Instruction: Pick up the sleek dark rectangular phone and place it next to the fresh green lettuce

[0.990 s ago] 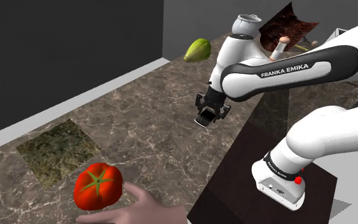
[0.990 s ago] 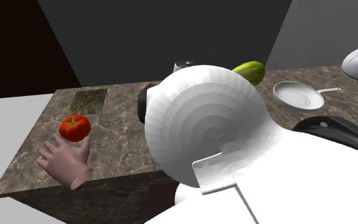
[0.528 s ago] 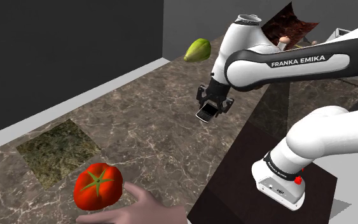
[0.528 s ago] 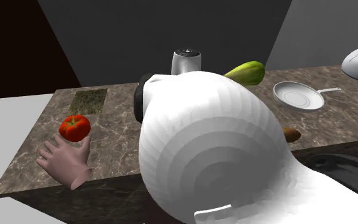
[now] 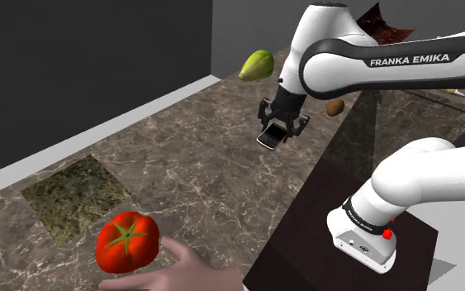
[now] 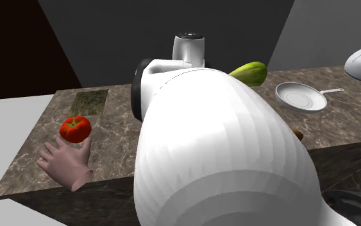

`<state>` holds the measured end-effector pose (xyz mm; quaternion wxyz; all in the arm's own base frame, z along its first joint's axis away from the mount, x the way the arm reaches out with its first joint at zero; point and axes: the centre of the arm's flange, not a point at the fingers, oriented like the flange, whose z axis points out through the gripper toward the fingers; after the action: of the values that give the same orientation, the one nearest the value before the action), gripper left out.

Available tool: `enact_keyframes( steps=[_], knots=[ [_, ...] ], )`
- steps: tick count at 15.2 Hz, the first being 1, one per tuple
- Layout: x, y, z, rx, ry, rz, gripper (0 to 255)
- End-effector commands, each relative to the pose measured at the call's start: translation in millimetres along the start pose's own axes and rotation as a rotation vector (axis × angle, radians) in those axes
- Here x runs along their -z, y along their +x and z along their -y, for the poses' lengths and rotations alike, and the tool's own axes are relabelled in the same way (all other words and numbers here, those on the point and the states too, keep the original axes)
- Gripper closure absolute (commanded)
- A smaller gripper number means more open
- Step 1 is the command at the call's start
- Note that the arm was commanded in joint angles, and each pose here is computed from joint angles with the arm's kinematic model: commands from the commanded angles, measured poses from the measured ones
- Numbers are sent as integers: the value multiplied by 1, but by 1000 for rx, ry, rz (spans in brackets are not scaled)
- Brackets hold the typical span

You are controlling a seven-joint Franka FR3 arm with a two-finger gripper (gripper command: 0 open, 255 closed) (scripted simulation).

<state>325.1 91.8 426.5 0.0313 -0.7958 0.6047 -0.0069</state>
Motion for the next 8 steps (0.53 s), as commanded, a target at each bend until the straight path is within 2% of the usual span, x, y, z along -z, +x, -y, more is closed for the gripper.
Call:
enact_keyframes(
  steps=[1,8],
  knots=[
    [10,0,1,0,-1,0,255],
    [47,-1,3,0,-1,0,255]
  ],
)
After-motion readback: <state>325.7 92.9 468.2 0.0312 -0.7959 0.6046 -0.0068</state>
